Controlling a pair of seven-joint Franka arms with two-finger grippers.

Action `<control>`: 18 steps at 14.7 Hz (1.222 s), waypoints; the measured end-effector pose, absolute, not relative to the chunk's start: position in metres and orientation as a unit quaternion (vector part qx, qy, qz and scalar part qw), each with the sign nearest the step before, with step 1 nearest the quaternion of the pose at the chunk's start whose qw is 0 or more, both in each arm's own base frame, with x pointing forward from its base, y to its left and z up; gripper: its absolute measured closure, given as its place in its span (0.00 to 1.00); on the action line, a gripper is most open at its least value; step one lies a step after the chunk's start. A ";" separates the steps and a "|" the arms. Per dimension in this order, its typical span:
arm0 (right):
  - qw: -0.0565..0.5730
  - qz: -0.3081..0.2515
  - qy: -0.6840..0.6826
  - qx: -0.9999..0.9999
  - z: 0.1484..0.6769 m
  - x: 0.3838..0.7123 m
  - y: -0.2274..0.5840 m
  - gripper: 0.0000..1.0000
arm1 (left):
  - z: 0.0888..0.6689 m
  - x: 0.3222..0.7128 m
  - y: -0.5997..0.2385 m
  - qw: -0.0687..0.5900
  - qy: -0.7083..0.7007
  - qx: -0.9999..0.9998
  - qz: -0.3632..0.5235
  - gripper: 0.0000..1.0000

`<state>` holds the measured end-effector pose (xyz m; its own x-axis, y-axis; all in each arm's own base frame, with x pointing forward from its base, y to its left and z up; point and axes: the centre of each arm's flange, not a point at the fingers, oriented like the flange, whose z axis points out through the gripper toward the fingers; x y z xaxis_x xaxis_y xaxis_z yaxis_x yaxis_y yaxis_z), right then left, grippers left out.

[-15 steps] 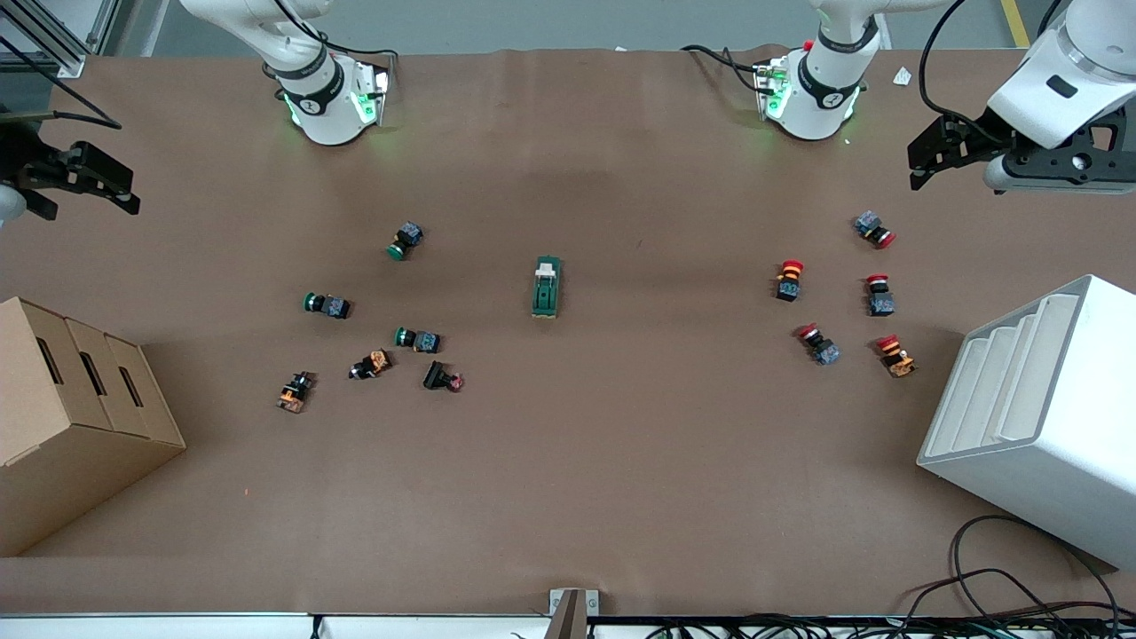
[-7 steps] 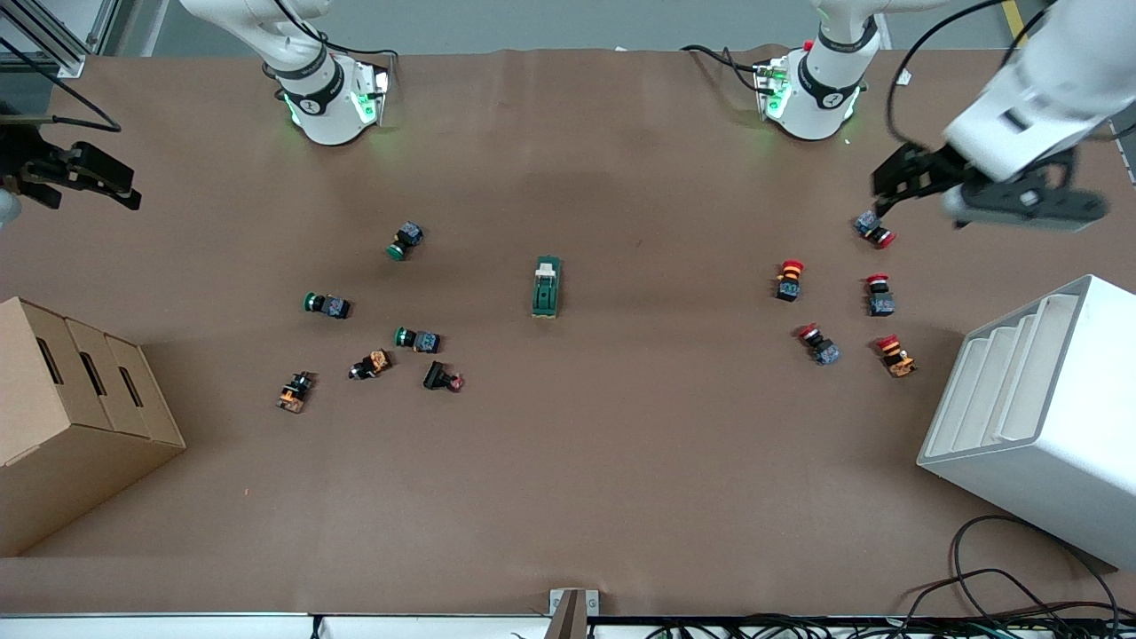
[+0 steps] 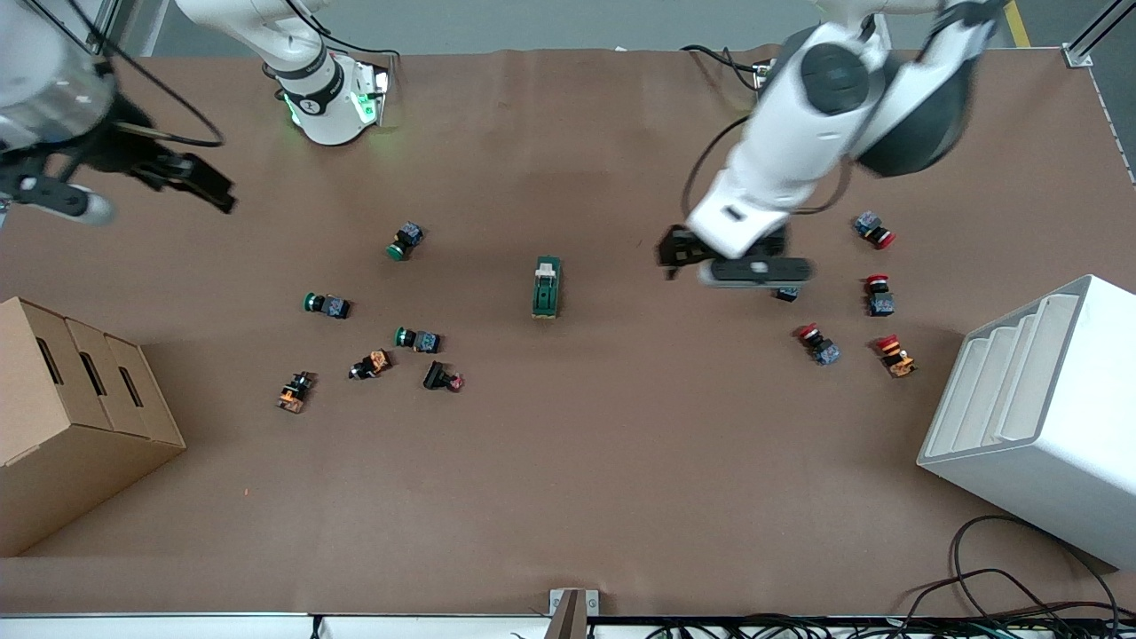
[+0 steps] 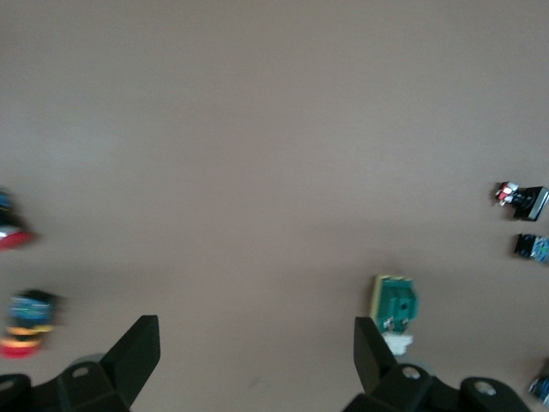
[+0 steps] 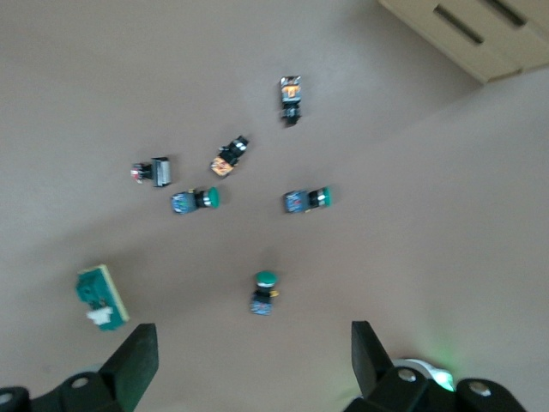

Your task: Close load switch with both arms

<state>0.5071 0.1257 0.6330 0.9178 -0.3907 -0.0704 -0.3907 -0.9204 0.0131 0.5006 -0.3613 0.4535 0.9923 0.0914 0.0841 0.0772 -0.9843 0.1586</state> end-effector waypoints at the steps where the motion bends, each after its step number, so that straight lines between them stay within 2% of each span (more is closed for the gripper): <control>1: 0.001 0.035 0.220 -0.975 0.624 0.506 0.152 0.00 | 0.436 0.487 -0.386 0.070 0.054 0.995 0.050 0.00; 7: 0.013 0.060 0.311 -0.949 0.525 0.500 0.315 0.00 | 0.325 0.379 -0.516 0.012 0.095 0.986 0.136 0.00; 10: 0.015 0.062 0.320 -0.945 0.469 0.521 0.338 0.00 | 0.273 0.337 -0.544 0.008 0.116 0.977 0.176 0.00; 13: 0.028 0.080 0.337 -0.938 0.430 0.536 0.345 0.00 | 0.248 0.306 -0.560 0.016 0.110 0.971 0.212 0.00; 18: 0.048 0.096 0.371 -0.922 0.391 0.539 0.371 0.00 | 0.193 0.254 -0.575 0.072 0.086 0.944 0.310 0.00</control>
